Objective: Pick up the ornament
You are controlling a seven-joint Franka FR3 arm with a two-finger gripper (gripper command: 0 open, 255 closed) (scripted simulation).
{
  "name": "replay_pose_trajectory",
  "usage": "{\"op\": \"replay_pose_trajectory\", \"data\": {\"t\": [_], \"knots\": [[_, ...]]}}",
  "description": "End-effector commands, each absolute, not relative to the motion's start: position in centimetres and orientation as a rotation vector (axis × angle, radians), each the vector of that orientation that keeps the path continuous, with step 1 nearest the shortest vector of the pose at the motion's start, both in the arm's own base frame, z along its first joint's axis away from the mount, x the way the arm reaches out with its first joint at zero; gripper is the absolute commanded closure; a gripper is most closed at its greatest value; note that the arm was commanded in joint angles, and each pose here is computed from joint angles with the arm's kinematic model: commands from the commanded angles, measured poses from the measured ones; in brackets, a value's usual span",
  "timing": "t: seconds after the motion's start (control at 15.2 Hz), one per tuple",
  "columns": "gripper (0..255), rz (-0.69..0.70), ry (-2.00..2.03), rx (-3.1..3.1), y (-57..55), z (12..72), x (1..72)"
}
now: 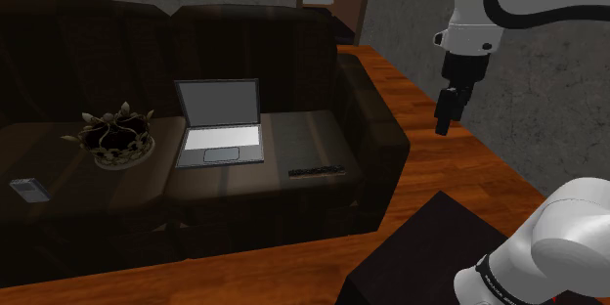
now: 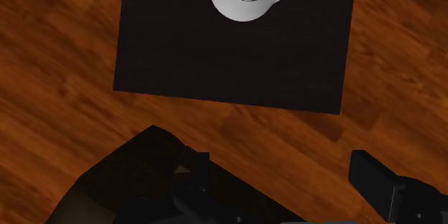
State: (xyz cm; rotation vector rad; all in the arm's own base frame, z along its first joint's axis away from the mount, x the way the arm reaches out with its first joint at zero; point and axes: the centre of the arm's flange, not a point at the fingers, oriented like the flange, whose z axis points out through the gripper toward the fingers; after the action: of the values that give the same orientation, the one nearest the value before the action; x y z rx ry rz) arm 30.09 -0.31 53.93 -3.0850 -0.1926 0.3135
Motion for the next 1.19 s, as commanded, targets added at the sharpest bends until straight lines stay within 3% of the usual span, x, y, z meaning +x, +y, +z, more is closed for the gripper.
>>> {"op": "replay_pose_trajectory", "data": {"t": [0.0,1.12], "knots": [[0,0.313,-0.193,-3.085,-0.3,53.9,30.1],[0,0.116,-0.784,-3.014,-3.1,36.3,41.2]]}}
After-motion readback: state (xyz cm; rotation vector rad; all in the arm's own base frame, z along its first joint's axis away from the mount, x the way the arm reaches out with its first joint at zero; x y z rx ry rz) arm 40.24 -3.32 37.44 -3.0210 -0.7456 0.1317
